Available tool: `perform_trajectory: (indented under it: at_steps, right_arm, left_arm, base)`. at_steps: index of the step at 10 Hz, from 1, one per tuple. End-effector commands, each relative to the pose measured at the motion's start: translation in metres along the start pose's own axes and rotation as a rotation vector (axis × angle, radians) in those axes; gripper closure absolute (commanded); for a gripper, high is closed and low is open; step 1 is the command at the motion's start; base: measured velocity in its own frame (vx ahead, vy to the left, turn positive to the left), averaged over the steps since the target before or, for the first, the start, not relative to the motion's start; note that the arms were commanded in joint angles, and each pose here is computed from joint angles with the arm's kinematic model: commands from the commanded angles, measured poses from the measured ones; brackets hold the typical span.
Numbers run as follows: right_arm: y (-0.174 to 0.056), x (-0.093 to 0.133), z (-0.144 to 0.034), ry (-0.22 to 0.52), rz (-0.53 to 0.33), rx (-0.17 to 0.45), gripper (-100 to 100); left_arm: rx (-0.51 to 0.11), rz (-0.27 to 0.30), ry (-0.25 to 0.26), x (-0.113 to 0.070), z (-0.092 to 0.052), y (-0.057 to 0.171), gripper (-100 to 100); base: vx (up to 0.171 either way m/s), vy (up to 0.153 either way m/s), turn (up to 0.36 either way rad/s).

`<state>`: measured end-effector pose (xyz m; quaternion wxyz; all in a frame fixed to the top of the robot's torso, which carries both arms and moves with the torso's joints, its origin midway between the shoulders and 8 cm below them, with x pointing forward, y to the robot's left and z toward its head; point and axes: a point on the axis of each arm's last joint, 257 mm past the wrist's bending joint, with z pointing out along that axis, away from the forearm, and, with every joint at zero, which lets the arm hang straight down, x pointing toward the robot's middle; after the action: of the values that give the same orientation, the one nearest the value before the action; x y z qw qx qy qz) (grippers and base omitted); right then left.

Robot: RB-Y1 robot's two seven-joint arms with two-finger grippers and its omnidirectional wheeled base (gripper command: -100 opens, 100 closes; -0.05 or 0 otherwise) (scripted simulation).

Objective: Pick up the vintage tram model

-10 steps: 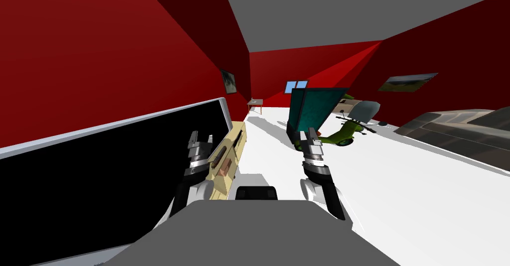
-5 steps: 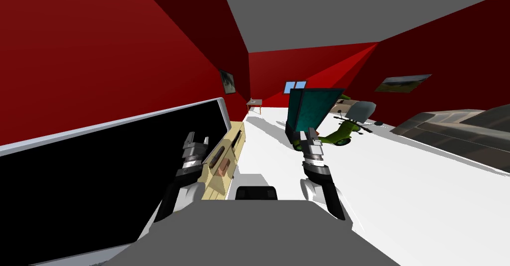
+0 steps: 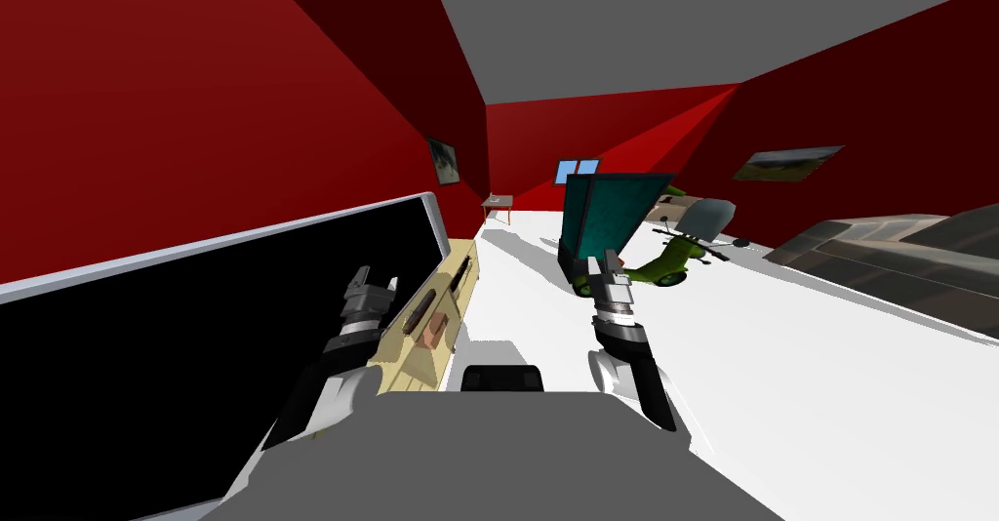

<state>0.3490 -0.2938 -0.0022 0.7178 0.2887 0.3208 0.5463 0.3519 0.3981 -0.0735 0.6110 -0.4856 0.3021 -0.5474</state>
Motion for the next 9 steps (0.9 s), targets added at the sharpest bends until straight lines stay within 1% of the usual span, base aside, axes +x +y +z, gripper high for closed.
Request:
perform_trajectory:
  at_steps: [1, 3, 4, 5, 6, 7, 8, 9]
  right_arm:
    - [0.0, 0.0, 0.0, 0.0, 0.0, 0.0, 0]
    - [0.0, 0.0, 0.0, 0.0, 0.0, 0.0, 0]
    - [0.0, 0.0, 0.0, 0.0, 0.0, 0.0, 0]
    - [0.0, 0.0, 0.0, 0.0, 0.0, 0.0, 0]
    - [0.0, 0.0, 0.0, 0.0, 0.0, 0.0, 0]
    - [0.0, 0.0, 0.0, 0.0, 0.0, 0.0, 0]
    - [0.0, 0.0, 0.0, 0.0, 0.0, 0.0, 0]
    - [0.0, 0.0, 0.0, 0.0, 0.0, 0.0, 0]
  left_arm:
    - [-0.029, -0.007, -0.018, -0.012, -0.003, 0.007, -100]
    - [-0.113, -0.008, -0.077, -0.046, -0.012, 0.025, -100]
    - [-0.129, -0.02, -0.08, -0.047, -0.013, 0.03, -100]
    - [-0.168, -0.025, -0.113, -0.065, -0.02, 0.038, -100]
    - [-0.185, -0.03, -0.115, -0.066, -0.021, 0.043, -100]
    - [-0.237, -0.041, -0.151, -0.084, -0.031, 0.055, -100]
    - [-0.246, -0.041, -0.152, -0.084, -0.032, 0.057, -100]
    - [-0.302, -0.055, -0.19, -0.103, -0.044, 0.07, -100]
  base:
    - [0.06, -0.023, 0.006]
    - [0.081, -0.024, 0.003]
    - [0.081, -0.028, 0.006]
    - [0.079, -0.031, 0.008]
    - [0.062, -0.023, 0.008]
    - [0.086, -0.021, 0.007]
    - [0.072, -0.019, 0.01]
    - [0.085, -0.031, 0.007]
